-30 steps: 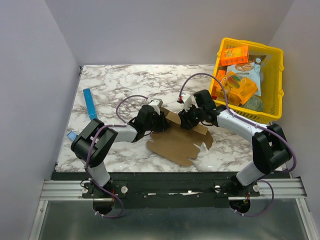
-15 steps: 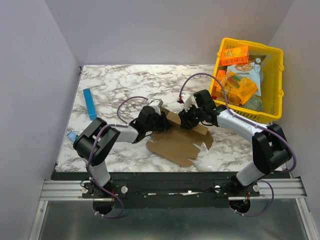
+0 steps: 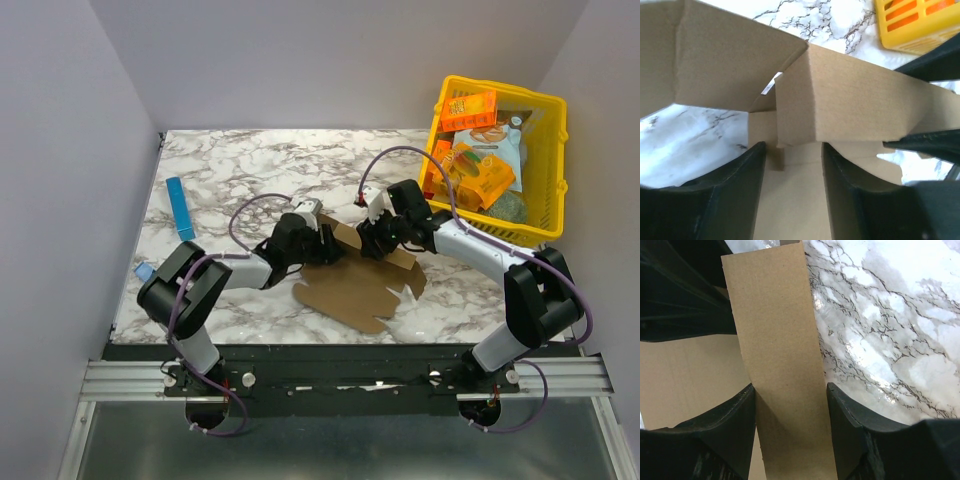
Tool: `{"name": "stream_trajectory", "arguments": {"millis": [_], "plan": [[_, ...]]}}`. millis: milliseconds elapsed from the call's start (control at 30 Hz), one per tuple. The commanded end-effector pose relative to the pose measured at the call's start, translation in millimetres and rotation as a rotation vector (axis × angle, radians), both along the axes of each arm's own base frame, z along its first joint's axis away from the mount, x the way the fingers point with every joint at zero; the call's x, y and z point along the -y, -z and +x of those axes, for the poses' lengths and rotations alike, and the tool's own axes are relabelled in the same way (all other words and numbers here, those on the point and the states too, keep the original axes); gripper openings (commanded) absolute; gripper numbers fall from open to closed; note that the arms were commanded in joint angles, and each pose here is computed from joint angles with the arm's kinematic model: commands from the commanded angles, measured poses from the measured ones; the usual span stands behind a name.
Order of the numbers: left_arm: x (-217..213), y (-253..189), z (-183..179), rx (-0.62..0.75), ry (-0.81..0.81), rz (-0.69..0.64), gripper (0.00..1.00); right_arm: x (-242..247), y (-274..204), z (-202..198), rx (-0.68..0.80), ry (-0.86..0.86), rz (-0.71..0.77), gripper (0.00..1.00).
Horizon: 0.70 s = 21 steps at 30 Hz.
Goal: Fold the paper box
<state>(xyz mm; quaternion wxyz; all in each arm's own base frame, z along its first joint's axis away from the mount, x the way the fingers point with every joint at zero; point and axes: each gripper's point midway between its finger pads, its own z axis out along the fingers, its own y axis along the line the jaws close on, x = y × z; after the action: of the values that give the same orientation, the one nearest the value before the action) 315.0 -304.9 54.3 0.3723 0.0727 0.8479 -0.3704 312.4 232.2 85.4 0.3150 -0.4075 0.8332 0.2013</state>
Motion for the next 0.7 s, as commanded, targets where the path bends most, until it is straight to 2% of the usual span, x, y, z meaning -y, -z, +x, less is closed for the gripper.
{"name": "stream_trajectory", "arguments": {"millis": [0, 67, 233, 300, 400, 533, 667], "plan": [[-28.7, -21.7, 5.5, 0.031, -0.046, 0.06, 0.74, 9.4, 16.2, -12.3, -0.052, 0.012, -0.041, 0.49], [-45.9, -28.7, 7.8, 0.044, -0.078, 0.069, 0.85, 8.7, 16.5, -12.6, -0.052, 0.01, -0.04, 0.49], [-82.6, -26.3, -2.6, 0.015, -0.129, 0.113, 0.94, 8.3, 18.2, -13.0, -0.058, 0.007, -0.041, 0.49], [-95.7, -38.1, 1.2, 0.038, -0.166, 0.121, 0.96, 8.2, 18.1, -12.7, -0.056, 0.006, -0.041, 0.49], [-102.5, -60.8, 17.3, 0.104, -0.189, 0.142, 0.98, 8.2, 18.2, -13.1, -0.057, 0.004, -0.041, 0.49], [-99.8, -105.1, 59.3, 0.185, -0.209, 0.104, 0.98, 8.6, 19.2, -14.0, -0.058, 0.0, -0.043, 0.49], [-93.3, -119.2, 100.8, 0.201, -0.204, 0.076, 0.98, 9.0, 18.6, -13.7, -0.054, 0.002, -0.043, 0.49]]}}
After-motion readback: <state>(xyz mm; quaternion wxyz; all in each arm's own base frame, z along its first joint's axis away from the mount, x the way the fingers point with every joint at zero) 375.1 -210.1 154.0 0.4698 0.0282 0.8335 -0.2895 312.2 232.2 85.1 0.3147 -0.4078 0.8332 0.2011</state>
